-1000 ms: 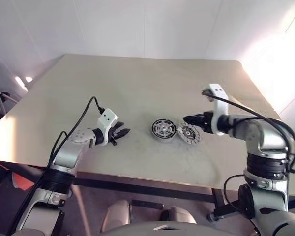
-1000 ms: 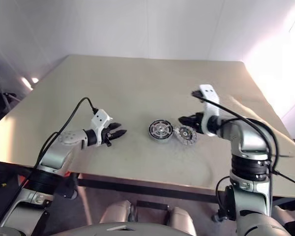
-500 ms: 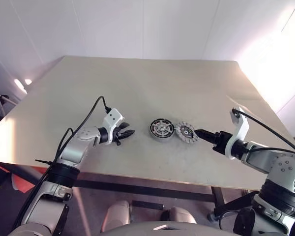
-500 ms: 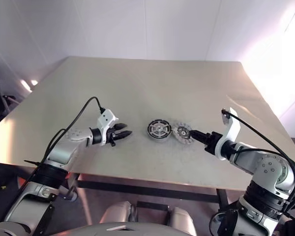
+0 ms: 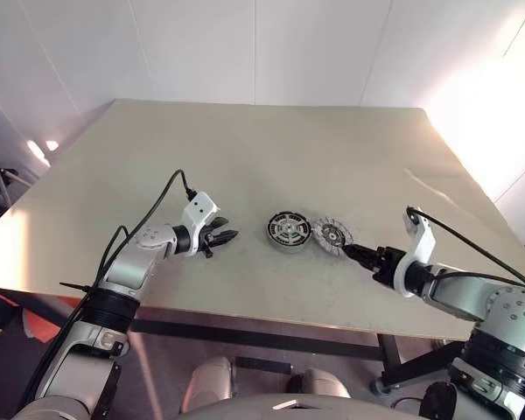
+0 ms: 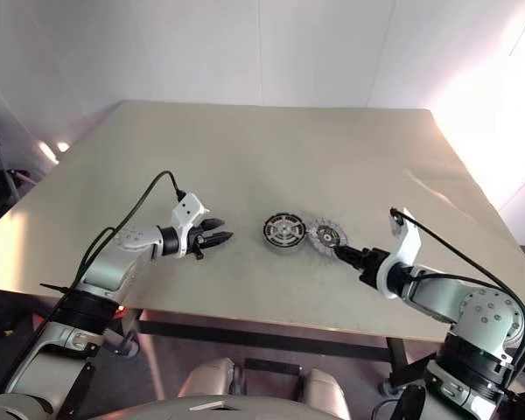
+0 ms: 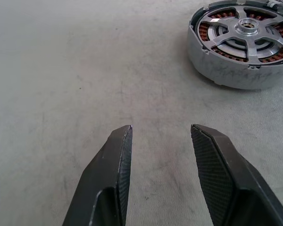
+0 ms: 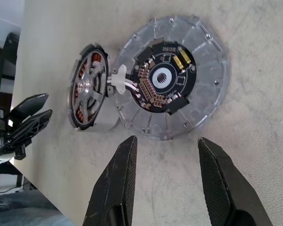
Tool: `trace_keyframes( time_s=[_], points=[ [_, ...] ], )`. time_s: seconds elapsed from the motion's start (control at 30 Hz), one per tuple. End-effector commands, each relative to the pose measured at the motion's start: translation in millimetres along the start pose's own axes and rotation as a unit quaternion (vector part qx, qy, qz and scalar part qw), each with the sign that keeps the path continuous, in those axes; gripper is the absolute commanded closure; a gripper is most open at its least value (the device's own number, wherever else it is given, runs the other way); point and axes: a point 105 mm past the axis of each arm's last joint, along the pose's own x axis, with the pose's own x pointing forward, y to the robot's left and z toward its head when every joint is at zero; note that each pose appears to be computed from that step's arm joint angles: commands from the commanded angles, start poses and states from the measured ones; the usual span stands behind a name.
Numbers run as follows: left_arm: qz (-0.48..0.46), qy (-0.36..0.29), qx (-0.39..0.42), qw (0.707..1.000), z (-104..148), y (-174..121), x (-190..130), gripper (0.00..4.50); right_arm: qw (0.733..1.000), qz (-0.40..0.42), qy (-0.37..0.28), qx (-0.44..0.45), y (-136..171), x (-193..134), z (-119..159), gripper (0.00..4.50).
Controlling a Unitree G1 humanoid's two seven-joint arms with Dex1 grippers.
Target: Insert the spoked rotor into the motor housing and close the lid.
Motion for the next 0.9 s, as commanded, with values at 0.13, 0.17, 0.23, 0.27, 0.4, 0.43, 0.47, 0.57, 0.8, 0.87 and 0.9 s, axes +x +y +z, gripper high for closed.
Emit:
trace_keyframes(
  time_s=[0.13,0.17,0.23,0.27,0.4,0.43,0.47,0.57,0.8,0.87,0.9],
  points=[
    [0.01,-0.018,0.022,1.0,15,6,-6,2.4,1.0,0.013,0.003,0.002,9,4,0,2.25],
    [0.01,-0.018,0.022,1.0,15,6,-6,2.4,1.0,0.016,0.0,0.006,11,6,2,2.25],
    [0.01,-0.018,0.022,1.0,15,6,-6,2.4,1.0,0.019,-0.005,0.013,13,9,6,2.25],
    [0.01,-0.018,0.021,1.0,15,6,-6,2.4,1.0,0.019,-0.008,0.017,14,10,8,2.25],
    [0.011,-0.018,0.022,1.0,16,7,-7,2.4,0.999,0.018,-0.018,0.027,17,17,16,2.25],
    [0.012,-0.018,0.022,1.0,16,7,-7,2.4,0.999,0.017,-0.019,0.028,17,18,17,2.25],
    [0.012,-0.017,0.023,1.0,16,7,-7,2.4,0.999,0.018,-0.021,0.029,18,19,18,2.25],
    [0.013,-0.018,0.024,0.999,17,8,-7,2.4,0.999,0.018,-0.026,0.025,21,21,21,2.25],
    [0.011,-0.019,0.026,0.999,19,6,-6,2.4,0.997,0.03,-0.073,0.021,35,27,46,2.25],
    [0.01,-0.019,0.026,0.999,19,5,-5,2.4,0.996,0.037,-0.079,0.01,41,28,51,2.25],
    [0.01,-0.019,0.027,0.999,19,5,-5,2.4,0.996,0.042,-0.08,0.004,45,30,52,2.25]
  ],
)
